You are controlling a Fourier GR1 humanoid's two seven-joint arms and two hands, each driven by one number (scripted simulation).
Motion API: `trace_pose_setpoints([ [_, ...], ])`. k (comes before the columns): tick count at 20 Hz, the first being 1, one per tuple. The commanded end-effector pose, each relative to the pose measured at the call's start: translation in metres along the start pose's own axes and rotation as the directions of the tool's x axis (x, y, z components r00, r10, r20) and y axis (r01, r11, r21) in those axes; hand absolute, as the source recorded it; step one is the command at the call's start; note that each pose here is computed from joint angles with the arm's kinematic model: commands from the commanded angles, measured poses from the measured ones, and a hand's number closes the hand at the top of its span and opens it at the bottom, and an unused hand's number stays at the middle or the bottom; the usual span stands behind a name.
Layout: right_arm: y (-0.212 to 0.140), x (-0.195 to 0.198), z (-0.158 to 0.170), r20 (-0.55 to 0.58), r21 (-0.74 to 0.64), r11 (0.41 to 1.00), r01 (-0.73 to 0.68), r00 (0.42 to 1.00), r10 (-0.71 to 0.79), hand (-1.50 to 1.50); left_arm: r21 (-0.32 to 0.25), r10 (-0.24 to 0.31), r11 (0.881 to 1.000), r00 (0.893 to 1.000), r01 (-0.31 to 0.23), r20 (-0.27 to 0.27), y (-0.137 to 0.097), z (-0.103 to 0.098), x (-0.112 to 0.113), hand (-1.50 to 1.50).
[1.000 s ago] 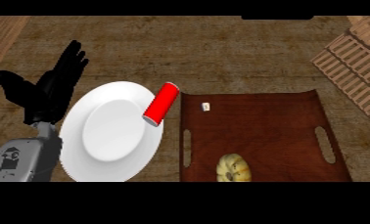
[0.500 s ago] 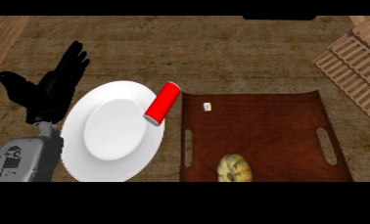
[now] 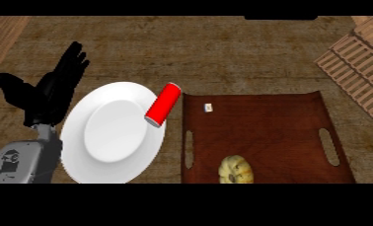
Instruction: Pick the pear from the tray and place it in the tiered shelf
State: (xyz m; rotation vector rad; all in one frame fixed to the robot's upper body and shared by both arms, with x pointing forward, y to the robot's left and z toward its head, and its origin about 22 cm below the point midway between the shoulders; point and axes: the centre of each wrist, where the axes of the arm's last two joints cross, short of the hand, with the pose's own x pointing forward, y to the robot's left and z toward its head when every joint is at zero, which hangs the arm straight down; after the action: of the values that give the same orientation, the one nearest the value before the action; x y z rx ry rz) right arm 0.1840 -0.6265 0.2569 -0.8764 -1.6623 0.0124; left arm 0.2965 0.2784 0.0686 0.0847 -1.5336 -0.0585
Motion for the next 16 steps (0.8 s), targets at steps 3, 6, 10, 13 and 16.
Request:
trace_pose_setpoints([
  [3, -0.057, 0.003, 0.026, -0.094, 0.075, 0.994, 0.076, 0.993, -0.069, -1.50, -0.007, 0.003, 1.000, 1.000, -0.003, -0.008, 0.002, -0.002, -0.006, 0.00],
  [6, -0.070, -0.004, 0.039, -0.059, 0.054, 0.995, 0.079, 0.995, -0.076, -1.50, 0.024, 0.000, 1.000, 1.000, 0.000, 0.010, 0.000, -0.003, 0.004, 0.00],
  [10, -0.100, 0.010, 0.057, -0.014, 0.105, 0.982, 0.155, 0.988, -0.154, -1.50, 0.033, 0.003, 0.999, 1.000, -0.003, 0.002, 0.015, 0.004, 0.001, 0.00],
  [13, -0.093, -0.009, 0.064, -0.017, 0.155, 0.974, 0.162, 0.987, -0.162, -1.50, 0.047, 0.016, 0.999, 1.000, -0.015, -0.015, 0.005, 0.011, -0.018, 0.00],
  [16, -0.105, 0.016, 0.060, 0.061, 0.209, 0.969, 0.135, 0.987, -0.150, -1.50, 0.065, 0.017, 0.998, 1.000, -0.016, -0.014, 0.008, 0.006, -0.011, 0.00],
])
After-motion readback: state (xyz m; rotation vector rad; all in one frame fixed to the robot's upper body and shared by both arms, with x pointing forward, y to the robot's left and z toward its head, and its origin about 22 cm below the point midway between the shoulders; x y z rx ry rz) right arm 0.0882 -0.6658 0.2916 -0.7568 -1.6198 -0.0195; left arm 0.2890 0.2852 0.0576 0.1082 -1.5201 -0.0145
